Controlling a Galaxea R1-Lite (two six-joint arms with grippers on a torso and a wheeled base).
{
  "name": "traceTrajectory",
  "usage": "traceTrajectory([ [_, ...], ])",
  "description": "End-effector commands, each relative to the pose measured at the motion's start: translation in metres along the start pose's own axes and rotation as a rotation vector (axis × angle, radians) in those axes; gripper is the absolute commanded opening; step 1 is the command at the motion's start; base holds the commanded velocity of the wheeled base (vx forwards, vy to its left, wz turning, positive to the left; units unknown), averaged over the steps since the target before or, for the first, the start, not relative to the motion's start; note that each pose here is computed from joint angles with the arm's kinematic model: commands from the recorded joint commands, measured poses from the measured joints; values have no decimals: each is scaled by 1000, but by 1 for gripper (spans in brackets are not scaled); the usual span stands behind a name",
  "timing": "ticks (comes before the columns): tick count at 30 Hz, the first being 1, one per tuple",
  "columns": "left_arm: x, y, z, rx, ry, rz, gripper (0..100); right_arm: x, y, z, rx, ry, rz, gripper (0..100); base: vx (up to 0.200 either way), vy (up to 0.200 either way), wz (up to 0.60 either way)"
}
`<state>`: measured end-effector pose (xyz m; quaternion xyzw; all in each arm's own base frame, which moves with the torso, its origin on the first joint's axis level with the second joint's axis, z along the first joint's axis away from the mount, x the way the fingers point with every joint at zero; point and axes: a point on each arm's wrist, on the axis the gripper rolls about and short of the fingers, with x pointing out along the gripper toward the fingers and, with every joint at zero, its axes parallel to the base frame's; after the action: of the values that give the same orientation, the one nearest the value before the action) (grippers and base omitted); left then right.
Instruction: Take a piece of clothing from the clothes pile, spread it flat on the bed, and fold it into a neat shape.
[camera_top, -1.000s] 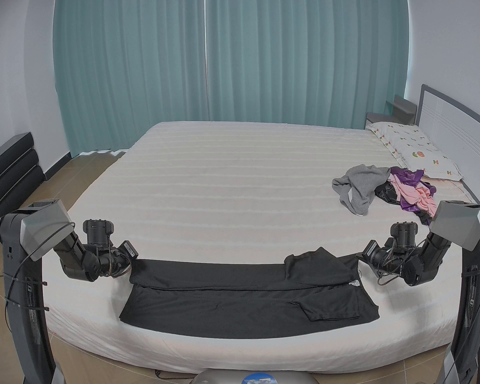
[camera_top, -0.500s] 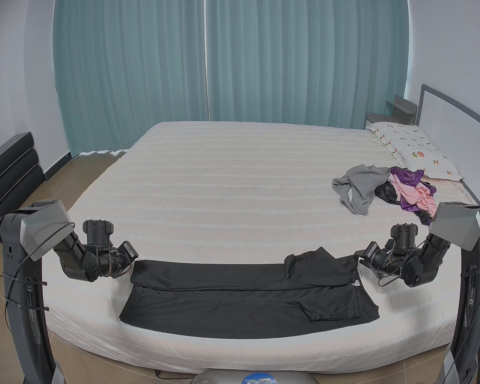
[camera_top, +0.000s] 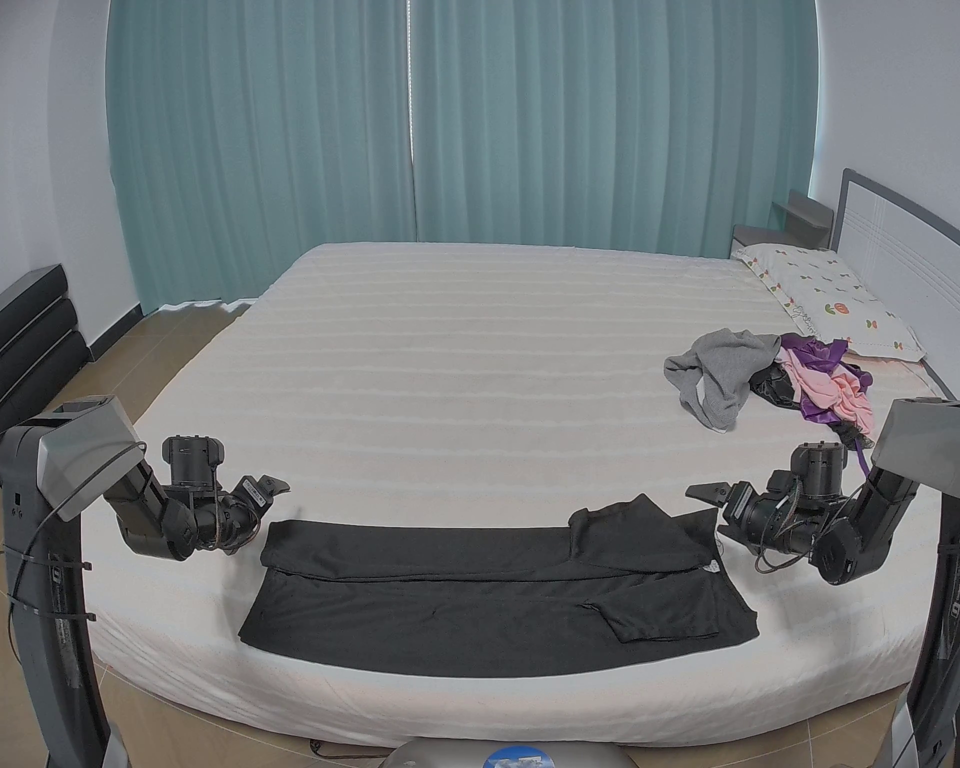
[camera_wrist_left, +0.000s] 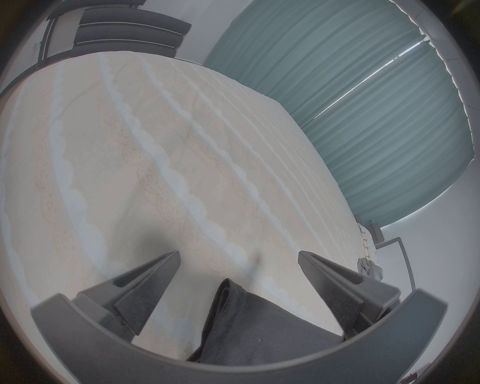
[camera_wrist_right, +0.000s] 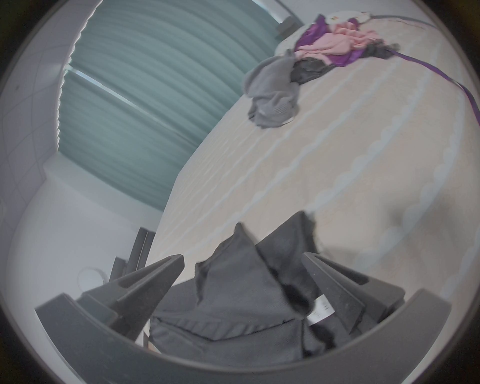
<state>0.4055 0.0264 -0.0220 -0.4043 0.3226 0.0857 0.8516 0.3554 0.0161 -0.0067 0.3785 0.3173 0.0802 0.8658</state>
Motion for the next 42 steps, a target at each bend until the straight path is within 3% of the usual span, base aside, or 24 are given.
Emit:
traceTrajectory([
  [1, -4, -2, 3, -9, -7, -7, 100, 1, 19, -16, -63, 55, 29, 100, 0, 0, 0],
  [8, -4, -2, 1, -6, -3, -5, 100, 18, 21, -23, -175, 155, -17, 100, 0, 0, 0],
  [18, -4, -2, 0, -4, -2, -3, 100, 30, 18, -18, -200, 152, -17, 100, 0, 0, 0],
  [22, -4, -2, 0, -2, -2, -3, 100, 35, 11, -24, -219, 193, -43, 100, 0, 0, 0],
  [23, -4, -2, 0, -2, -2, -3, 100, 35, 10, -25, -230, 196, -45, 0, 0, 0, 0],
  [42, -4, -2, -1, 1, 2, -1, 100, 5, -1, -19, -211, 174, -97, 0, 0, 0, 0],
])
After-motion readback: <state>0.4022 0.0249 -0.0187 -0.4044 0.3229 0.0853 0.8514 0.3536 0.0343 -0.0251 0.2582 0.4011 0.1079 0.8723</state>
